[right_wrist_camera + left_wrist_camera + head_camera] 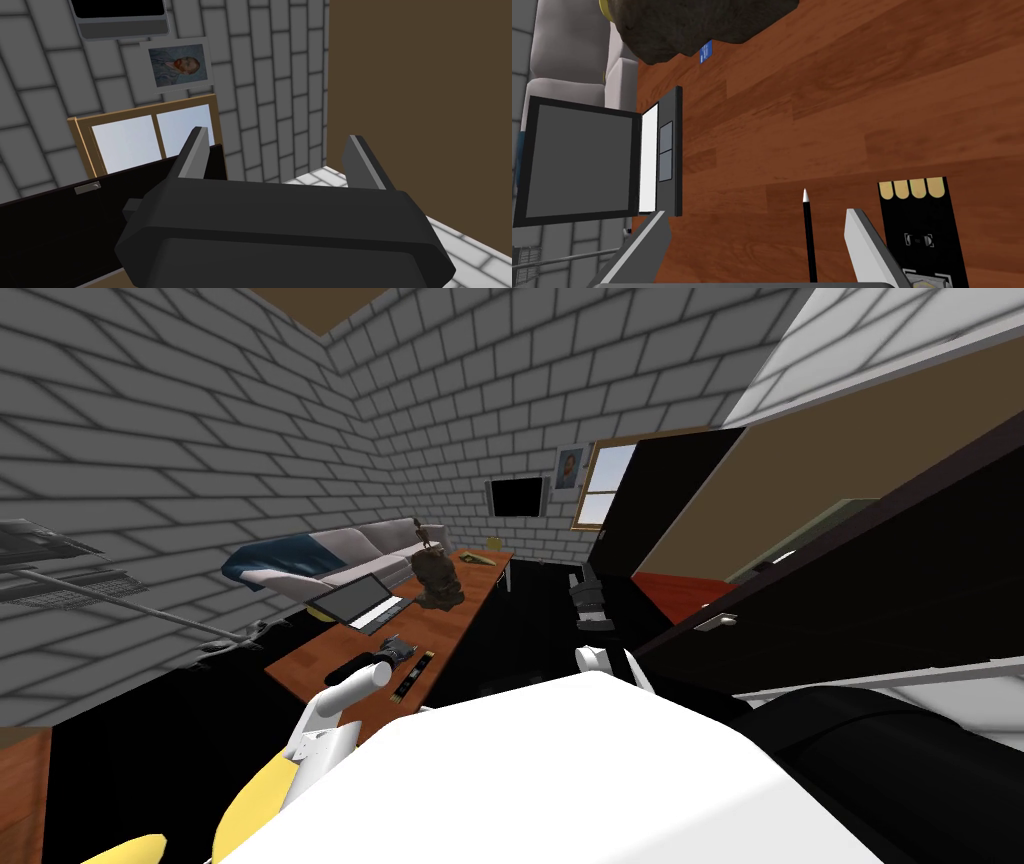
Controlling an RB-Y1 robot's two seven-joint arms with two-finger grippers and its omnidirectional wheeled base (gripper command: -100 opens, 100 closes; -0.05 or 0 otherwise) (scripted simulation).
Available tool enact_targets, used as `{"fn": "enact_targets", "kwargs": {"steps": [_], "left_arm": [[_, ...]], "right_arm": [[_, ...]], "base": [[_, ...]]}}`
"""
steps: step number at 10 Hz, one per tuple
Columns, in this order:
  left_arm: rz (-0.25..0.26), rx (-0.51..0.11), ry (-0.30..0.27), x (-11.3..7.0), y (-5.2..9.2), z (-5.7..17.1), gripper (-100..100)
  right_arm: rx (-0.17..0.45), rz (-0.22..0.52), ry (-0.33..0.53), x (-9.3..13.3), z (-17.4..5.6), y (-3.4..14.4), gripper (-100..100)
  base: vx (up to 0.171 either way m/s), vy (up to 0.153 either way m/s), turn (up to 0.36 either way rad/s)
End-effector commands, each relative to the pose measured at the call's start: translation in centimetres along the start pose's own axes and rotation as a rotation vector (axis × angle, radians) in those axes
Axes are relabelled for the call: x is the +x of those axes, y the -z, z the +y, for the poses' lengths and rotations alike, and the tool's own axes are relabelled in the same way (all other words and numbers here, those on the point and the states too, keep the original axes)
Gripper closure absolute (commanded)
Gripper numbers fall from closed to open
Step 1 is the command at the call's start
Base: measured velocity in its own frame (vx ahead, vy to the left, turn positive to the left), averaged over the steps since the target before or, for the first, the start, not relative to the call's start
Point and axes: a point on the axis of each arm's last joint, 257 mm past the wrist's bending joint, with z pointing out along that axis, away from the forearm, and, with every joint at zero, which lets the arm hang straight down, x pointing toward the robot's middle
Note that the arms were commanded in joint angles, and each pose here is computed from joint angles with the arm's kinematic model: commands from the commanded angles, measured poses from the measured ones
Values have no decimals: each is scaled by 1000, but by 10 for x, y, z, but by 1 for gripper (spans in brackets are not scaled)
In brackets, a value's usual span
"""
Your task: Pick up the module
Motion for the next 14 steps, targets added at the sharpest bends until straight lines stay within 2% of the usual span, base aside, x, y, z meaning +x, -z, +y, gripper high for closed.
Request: {"fn": "enact_targets", "kwargs": {"steps": [1,2,3,4,7,9,10,11,12,13,14], "left_arm": [[-25,-47,11,-9,-1,10,-100],[-32,-62,11,-11,-1,14,-100],[-61,-107,29,-23,-4,24,-100],[-72,-131,29,-26,-3,30,-100],[-139,-241,59,-53,-4,57,-100],[-151,-268,60,-56,-2,63,-100],[-183,-321,72,-68,0,76,-100],[-188,-332,72,-70,1,79,-100],[-217,-377,83,-81,3,89,-100],[-224,-393,84,-83,5,93,-100],[-257,-447,93,-95,10,106,-100]], "right_arm": [[0,0,0,0,0,0,0],[0,0,0,0,0,0,0],[0,0,0,0,0,0,0],[0,0,0,0,0,0,0],[0,0,0,0,0,0,0],[0,0,0,0,0,0,0],[0,0,0,0,0,0,0],[0,0,0,0,0,0,0],[0,0,0,0,0,0,0],[0,0,0,0,0,0,0],[0,0,0,0,0,0,0]], "base": [[59,-14,3],[26,-8,1],[43,3,2],[44,0,4],[54,-5,-2],[35,3,-1],[33,2,-10],[34,2,-6],[57,17,-10],[51,11,-7],[47,5,-14]]}}
